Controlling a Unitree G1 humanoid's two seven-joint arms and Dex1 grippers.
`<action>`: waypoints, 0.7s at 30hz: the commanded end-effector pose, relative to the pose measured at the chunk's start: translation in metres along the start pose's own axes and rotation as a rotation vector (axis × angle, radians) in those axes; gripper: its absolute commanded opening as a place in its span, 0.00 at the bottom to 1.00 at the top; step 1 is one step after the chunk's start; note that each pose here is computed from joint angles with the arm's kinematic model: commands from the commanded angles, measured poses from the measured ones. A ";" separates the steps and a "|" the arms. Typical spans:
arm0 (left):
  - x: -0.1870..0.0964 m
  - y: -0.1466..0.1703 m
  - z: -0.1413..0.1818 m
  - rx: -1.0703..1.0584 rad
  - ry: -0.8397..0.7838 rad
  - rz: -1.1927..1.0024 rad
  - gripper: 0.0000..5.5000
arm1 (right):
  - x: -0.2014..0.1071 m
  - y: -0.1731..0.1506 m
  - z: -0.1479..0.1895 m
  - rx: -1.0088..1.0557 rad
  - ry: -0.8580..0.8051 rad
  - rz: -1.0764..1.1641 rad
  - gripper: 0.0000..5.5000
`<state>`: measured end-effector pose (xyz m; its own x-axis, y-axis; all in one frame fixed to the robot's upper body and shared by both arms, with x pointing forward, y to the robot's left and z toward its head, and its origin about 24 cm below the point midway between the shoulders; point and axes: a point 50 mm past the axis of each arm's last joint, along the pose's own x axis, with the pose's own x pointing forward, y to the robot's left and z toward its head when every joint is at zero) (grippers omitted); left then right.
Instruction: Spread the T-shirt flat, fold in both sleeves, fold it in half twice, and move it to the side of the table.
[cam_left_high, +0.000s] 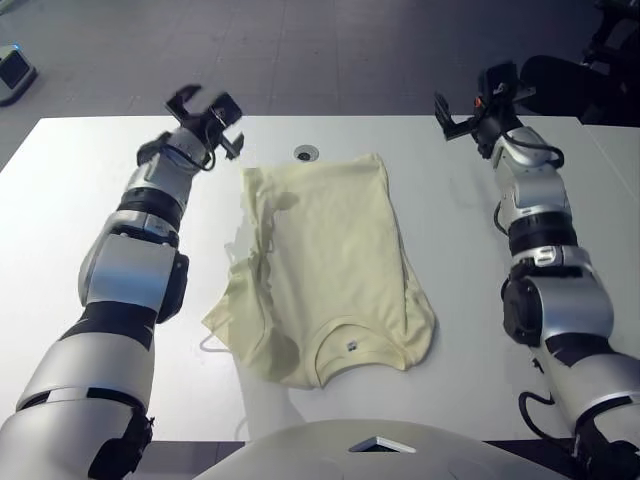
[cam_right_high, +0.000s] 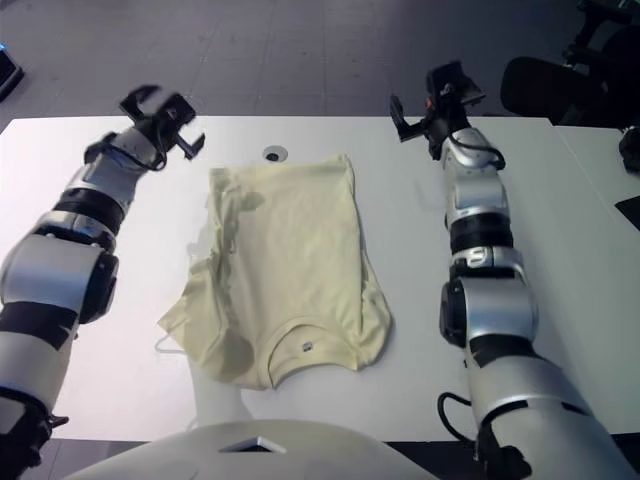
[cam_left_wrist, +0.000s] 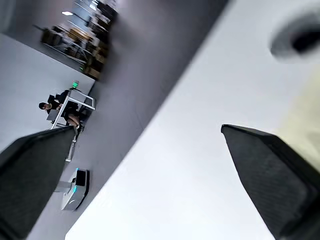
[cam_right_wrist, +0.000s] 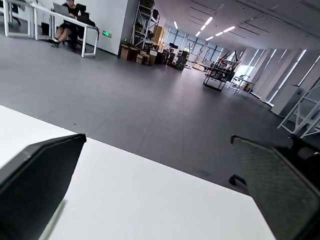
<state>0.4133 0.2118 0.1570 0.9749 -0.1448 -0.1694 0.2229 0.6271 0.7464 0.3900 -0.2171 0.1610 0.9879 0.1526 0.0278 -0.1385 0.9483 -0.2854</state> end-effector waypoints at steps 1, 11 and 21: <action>-0.027 0.035 0.002 -0.290 -0.208 -0.051 0.98 | -0.081 0.009 -0.015 0.140 0.099 0.039 0.98; -0.186 -0.009 -0.044 -0.750 0.020 -0.207 0.98 | -0.211 0.032 -0.038 0.518 0.438 0.128 0.98; -0.237 -0.030 -0.077 -1.009 0.345 -0.660 0.98 | -0.240 0.044 -0.043 0.639 0.476 -0.023 0.98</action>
<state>0.2197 0.2888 0.0895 0.7948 -0.3734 -0.4785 0.2922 0.9264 -0.2375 0.1827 -0.2355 0.0784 0.8878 0.1650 -0.4297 -0.0263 0.9502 0.3106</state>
